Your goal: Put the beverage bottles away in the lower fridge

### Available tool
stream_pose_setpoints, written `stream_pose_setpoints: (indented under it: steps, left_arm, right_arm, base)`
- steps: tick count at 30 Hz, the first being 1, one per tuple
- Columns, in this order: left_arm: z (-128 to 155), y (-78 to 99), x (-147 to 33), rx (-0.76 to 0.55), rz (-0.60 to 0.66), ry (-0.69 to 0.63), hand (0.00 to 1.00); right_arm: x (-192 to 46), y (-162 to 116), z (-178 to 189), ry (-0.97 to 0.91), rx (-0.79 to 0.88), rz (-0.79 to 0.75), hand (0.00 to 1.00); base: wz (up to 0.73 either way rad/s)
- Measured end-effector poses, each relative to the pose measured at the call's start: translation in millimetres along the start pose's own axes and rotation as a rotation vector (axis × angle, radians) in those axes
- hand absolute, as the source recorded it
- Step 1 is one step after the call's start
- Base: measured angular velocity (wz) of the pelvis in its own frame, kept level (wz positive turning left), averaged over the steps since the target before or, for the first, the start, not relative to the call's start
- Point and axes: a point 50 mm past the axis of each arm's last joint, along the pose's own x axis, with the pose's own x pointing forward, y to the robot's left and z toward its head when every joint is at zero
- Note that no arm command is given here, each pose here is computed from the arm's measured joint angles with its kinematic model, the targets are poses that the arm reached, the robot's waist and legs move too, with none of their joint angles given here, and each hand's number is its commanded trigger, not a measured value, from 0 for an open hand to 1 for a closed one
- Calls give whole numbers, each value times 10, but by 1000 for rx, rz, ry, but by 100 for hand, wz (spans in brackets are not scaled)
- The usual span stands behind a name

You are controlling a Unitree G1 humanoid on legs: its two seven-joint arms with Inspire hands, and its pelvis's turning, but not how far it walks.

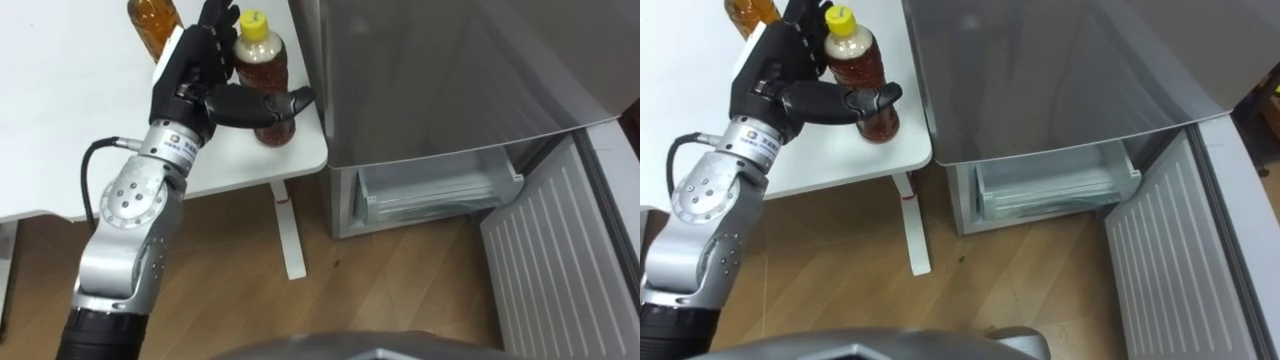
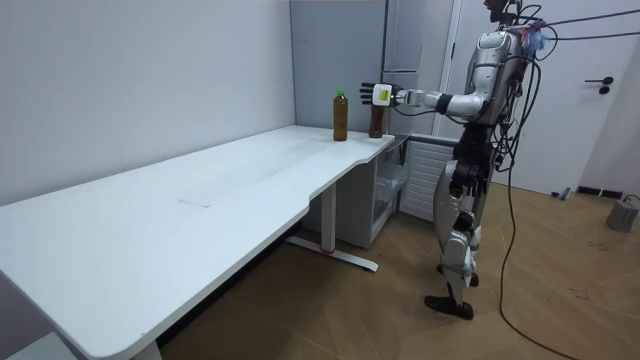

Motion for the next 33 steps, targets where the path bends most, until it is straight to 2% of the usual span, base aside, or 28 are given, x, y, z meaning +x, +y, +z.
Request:
stream_pose_setpoints:
  steps: [1,2,33]
  left_arm:
    - [3,0,5,0,0,-1,94]
    - [8,-1,16,1,-1,-1,100]
    - [1,10,192,-2,-2,5,100]
  right_arm:
    - [0,0,-1,1,0,0,0]
    - [0,0,-4,3,0,-1,0]
    - [-1,-9,29,-2,-38,-42,0]
  base:
    - [0]
    - [0]
    - [-1]
